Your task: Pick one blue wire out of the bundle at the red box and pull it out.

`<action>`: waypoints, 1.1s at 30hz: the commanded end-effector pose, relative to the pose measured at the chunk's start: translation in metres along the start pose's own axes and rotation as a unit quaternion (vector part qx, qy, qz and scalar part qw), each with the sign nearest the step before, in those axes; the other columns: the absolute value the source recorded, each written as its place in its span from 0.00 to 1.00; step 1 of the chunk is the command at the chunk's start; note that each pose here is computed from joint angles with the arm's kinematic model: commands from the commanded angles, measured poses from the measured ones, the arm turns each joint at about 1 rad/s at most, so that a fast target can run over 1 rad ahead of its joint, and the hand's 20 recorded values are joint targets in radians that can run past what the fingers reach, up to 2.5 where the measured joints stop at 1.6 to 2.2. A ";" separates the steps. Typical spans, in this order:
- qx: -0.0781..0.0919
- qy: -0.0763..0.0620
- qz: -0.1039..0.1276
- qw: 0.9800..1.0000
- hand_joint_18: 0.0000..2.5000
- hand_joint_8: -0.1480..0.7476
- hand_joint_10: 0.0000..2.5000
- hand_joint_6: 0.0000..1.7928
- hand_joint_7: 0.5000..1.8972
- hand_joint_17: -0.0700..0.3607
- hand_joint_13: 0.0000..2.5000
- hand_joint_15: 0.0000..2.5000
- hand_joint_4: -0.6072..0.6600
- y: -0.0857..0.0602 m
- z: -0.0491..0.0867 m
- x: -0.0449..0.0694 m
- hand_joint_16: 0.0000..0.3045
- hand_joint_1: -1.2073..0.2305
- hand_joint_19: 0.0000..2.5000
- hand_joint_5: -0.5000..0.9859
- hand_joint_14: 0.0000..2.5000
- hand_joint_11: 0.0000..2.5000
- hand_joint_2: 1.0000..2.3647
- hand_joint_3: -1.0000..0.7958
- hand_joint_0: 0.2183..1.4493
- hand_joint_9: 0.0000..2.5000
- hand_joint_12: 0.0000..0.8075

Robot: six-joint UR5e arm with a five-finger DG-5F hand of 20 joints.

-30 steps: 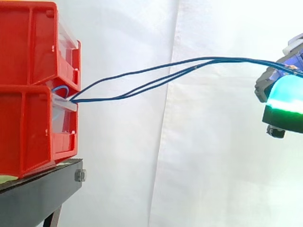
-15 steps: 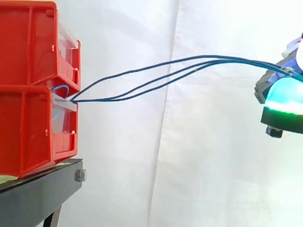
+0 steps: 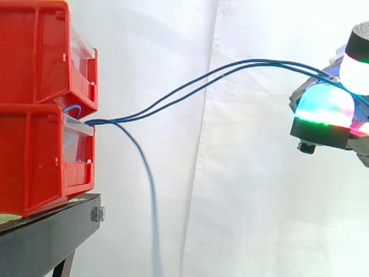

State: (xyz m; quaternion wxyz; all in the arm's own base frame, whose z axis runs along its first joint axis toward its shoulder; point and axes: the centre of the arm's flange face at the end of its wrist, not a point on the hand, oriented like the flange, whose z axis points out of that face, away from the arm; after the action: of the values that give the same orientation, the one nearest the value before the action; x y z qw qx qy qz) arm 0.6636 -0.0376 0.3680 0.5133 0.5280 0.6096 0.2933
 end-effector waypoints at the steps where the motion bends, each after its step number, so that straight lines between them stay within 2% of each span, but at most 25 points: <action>1: -0.001 0.001 0.002 1.000 0.42 0.54 0.00 0.55 0.22 0.41 0.43 0.25 0.61 0.001 0.000 0.001 0.16 0.20 0.22 0.22 0.01 0.30 0.00 0.29 0.42 0.39 0.50; 6: 0.000 0.005 0.004 1.000 0.41 0.54 0.00 0.55 0.22 0.41 0.42 0.26 0.62 0.001 -0.001 0.002 0.16 0.22 0.23 0.22 0.01 0.30 0.00 0.28 0.36 0.38 0.50; 8: -0.001 0.005 0.004 1.000 0.40 0.55 0.00 0.54 0.23 0.41 0.42 0.26 0.62 0.001 -0.001 0.002 0.16 0.26 0.24 0.22 0.01 0.30 0.00 0.28 0.33 0.39 0.51; 18: 0.000 0.006 0.007 1.000 0.40 0.56 0.00 0.53 0.29 0.42 0.43 0.26 0.61 0.001 -0.001 0.004 0.16 0.34 0.25 0.24 0.01 0.29 0.00 0.31 0.31 0.42 0.51; 25: 0.003 0.007 0.010 1.000 0.41 0.57 0.01 0.53 0.35 0.41 0.43 0.26 0.58 0.000 -0.001 0.004 0.16 0.30 0.24 0.25 0.01 0.30 0.01 0.37 0.34 0.44 0.51; 27: 0.002 0.007 0.012 1.000 0.41 0.57 0.01 0.53 0.37 0.41 0.43 0.26 0.55 0.001 -0.002 0.004 0.16 0.26 0.24 0.25 0.01 0.30 0.01 0.36 0.37 0.44 0.50; 30: 0.003 0.008 0.012 1.000 0.41 0.55 0.01 0.53 0.34 0.41 0.43 0.26 0.55 0.000 -0.001 0.005 0.15 0.23 0.24 0.25 0.01 0.30 0.00 0.32 0.39 0.43 0.50; 33: 0.002 0.009 0.018 1.000 0.41 0.55 0.01 0.53 0.34 0.41 0.43 0.26 0.58 0.001 -0.001 0.007 0.15 0.28 0.24 0.25 0.01 0.30 0.00 0.29 0.33 0.44 0.50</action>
State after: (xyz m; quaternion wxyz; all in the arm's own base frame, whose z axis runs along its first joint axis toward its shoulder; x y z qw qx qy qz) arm 0.6630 -0.0321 0.3673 0.5032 0.5352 0.6068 0.3035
